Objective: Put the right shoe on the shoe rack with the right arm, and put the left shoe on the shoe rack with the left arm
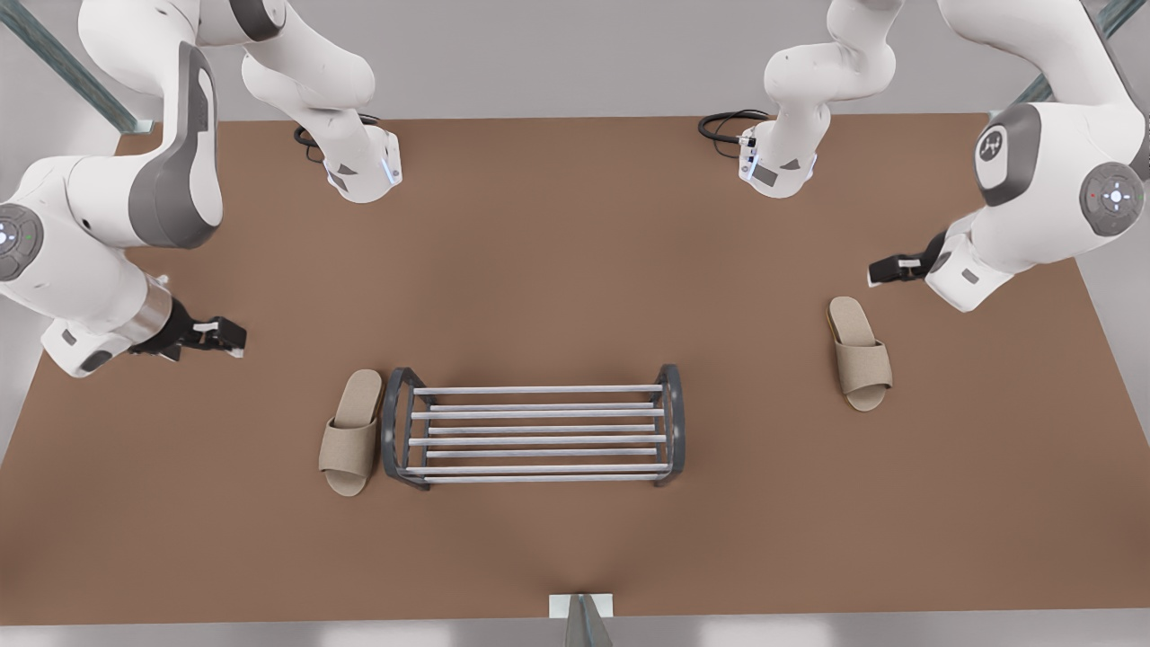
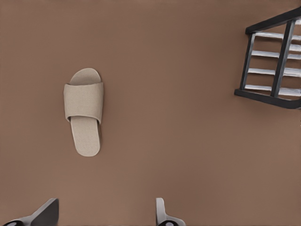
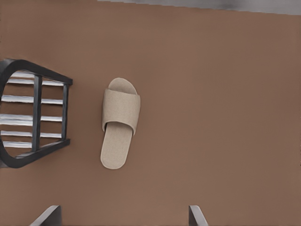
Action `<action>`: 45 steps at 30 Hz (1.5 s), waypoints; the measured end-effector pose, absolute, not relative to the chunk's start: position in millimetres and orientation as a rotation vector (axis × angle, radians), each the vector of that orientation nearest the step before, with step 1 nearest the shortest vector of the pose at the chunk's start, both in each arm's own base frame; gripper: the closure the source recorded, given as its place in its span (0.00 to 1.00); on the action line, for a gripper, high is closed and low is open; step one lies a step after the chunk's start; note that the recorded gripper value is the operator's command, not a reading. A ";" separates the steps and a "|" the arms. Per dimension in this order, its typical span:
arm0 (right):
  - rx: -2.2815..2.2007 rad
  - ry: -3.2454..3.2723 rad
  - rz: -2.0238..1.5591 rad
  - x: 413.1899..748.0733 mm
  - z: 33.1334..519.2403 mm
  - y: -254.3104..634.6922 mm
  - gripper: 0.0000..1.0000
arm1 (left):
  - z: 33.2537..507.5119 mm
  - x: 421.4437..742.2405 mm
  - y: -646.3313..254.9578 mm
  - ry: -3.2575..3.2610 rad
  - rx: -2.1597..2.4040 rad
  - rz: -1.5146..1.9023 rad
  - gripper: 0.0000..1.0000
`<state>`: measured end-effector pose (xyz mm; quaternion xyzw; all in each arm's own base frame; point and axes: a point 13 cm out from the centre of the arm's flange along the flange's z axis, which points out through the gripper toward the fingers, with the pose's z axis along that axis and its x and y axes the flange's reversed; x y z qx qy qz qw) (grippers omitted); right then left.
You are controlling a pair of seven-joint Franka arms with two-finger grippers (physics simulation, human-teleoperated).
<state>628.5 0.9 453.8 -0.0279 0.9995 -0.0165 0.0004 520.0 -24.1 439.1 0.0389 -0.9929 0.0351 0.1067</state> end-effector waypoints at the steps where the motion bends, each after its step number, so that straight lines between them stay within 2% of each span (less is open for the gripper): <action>1: -0.091 3.111 -0.053 634.9 456.5 1.5 0.00 | 439.2 524.8 -25.6 -2.943 0.120 0.098 0.00; 4: -0.098 3.054 -0.053 649.1 460.3 2.5 0.00 | 436.4 541.0 -34.5 -2.977 0.122 0.070 0.00; 5: -0.101 3.043 -0.051 652.6 459.6 3.5 0.00 | 427.5 532.6 -37.8 -2.960 0.116 0.042 0.00; 6: -0.102 3.036 -0.048 655.6 457.6 4.0 0.00 | 407.1 507.3 -38.1 -2.935 0.112 -0.003 0.00; 9: -0.125 3.057 -0.032 666.8 426.9 12.4 0.00 | 269.7 412.2 -9.9 -2.876 0.139 -0.128 0.00; 11: -0.146 3.050 -0.030 669.3 419.3 19.7 0.00 | 151.6 371.0 25.4 -2.872 0.232 -0.112 0.00; 12: -0.162 3.040 -0.034 664.1 414.6 25.1 0.00 | 102.3 362.3 34.7 -2.899 0.273 -0.080 0.00; 14: -0.174 2.999 -0.052 648.6 406.0 27.0 0.00 | 68.0 378.7 58.2 -3.049 0.361 -0.047 0.00; 17: -0.140 2.909 -0.070 644.3 391.8 10.4 0.00 | 66.2 411.5 102.9 -3.267 0.394 -0.060 0.01; 20: -0.084 2.883 -0.072 619.6 299.0 -19.3 0.00 | 81.6 440.5 112.4 -3.436 0.326 -0.058 0.01; 22: -0.020 2.823 -0.077 599.3 255.0 -47.3 0.00 | 93.5 455.4 107.9 -3.518 0.278 -0.045 0.01; 23: 0.016 2.774 -0.084 591.6 246.2 -62.8 0.00 | 97.8 460.2 107.6 -3.548 0.269 -0.039 0.01; 27: 0.166 2.542 -0.133 594.5 265.3 -132.2 0.00 | 98.0 465.4 113.9 -3.600 0.293 -0.009 0.01; 29: 0.235 2.521 -0.126 585.0 228.6 -156.3 0.00 | 93.6 465.3 112.6 -3.606 0.296 0.010 0.01; 31: 0.199 2.484 -0.101 592.4 213.7 -135.4 0.00 | 92.1 466.8 111.0 -3.615 0.297 0.023 0.01; 36: -0.018 2.422 0.004 615.7 198.1 -18.6 0.00 | 85.9 468.9 108.2 -3.620 0.299 0.049 0.01; 39: -0.111 2.413 0.054 608.3 189.8 34.5 0.00 | 73.7 462.6 110.1 -3.598 0.320 0.063 0.01; 45: -0.118 2.429 0.079 592.7 169.9 47.6 0.00 | 70.9 464.0 124.9 -3.599 0.353 0.043 0.01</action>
